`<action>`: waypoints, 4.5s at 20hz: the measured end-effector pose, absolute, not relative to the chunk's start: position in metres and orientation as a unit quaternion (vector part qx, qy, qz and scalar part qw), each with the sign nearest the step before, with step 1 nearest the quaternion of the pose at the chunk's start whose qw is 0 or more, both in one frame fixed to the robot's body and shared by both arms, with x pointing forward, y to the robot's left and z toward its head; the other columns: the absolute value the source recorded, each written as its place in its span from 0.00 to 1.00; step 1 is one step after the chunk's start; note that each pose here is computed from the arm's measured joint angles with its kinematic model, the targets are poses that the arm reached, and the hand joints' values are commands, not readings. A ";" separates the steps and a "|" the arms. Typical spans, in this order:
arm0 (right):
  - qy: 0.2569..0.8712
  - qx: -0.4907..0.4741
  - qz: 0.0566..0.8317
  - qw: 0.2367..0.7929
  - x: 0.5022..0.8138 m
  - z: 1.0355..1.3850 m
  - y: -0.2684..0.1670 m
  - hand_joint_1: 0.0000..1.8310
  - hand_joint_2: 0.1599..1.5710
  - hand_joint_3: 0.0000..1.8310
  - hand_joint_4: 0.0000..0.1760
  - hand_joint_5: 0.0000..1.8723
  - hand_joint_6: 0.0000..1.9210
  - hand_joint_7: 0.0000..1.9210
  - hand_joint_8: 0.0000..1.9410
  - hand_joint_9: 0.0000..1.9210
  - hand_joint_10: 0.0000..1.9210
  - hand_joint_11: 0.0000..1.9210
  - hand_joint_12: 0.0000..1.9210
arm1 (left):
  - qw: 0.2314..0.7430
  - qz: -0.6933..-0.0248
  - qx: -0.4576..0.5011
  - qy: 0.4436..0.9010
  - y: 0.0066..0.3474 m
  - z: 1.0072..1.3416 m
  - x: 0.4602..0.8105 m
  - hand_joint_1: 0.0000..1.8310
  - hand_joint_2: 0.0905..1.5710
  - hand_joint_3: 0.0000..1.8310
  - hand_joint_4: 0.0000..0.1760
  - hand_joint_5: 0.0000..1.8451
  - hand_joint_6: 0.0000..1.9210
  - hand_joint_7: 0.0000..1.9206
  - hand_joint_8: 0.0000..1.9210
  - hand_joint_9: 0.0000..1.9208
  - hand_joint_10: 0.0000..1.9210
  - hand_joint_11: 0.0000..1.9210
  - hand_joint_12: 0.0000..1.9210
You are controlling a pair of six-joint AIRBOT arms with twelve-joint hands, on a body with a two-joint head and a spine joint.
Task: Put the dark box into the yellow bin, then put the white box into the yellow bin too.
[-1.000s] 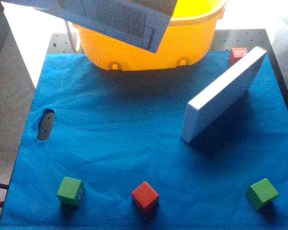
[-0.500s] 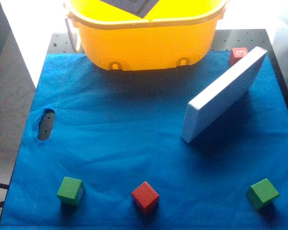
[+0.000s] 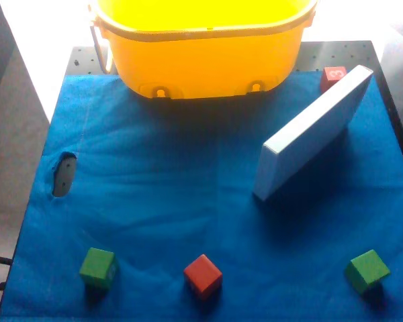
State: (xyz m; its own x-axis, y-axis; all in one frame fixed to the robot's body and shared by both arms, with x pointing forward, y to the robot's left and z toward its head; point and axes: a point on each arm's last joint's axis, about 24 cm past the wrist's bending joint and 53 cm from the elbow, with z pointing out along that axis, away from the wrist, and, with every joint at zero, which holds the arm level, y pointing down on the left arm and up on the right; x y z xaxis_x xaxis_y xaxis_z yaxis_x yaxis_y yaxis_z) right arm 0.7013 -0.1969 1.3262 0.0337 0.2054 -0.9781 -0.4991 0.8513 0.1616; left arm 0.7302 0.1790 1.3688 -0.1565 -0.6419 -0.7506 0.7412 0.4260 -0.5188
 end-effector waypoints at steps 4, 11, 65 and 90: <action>0.654 -0.117 0.247 0.706 0.702 1.321 -0.194 0.00 0.65 0.00 0.61 0.13 0.00 0.22 0.00 0.16 0.00 0.00 0.21 | 0.632 -0.543 0.002 0.553 0.174 1.344 0.758 0.66 0.60 0.00 0.00 0.73 0.17 0.51 0.91 0.46 0.98 0.34 0.99; 0.655 -0.121 0.249 0.703 0.701 1.317 -0.190 0.00 0.64 0.00 0.73 0.12 0.00 0.20 0.00 0.16 0.00 0.00 0.25 | 0.612 -0.563 -0.022 0.555 0.166 1.334 0.770 0.62 0.57 0.00 0.00 0.58 0.04 0.44 0.38 0.31 0.46 0.14 0.73; 0.775 -0.178 0.250 0.553 0.663 1.154 -0.148 0.48 0.45 0.00 0.33 0.10 0.00 0.20 0.00 0.15 0.00 0.07 0.10 | 0.598 -0.551 -0.026 0.582 0.191 1.314 0.755 0.58 0.53 0.00 0.00 0.32 0.01 0.28 0.00 0.25 0.00 0.22 0.01; 0.781 -0.100 0.278 0.550 0.706 1.136 -0.147 0.70 0.67 0.00 0.00 0.52 0.39 0.56 0.56 0.57 0.55 0.49 0.74 | 0.587 -0.558 -0.028 0.586 0.188 1.303 0.750 0.54 0.56 0.00 0.19 0.29 0.00 0.25 0.00 0.23 0.00 0.22 0.01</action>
State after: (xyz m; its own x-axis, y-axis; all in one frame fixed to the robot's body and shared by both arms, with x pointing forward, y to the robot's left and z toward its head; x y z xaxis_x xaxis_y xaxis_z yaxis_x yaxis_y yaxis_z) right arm 0.7058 -0.1469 1.1355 -0.3758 0.1496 -0.9145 -0.4617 0.8255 0.3247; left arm 0.7505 0.1882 1.3033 -0.3086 -0.6877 -0.6571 0.6220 0.3768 -0.6864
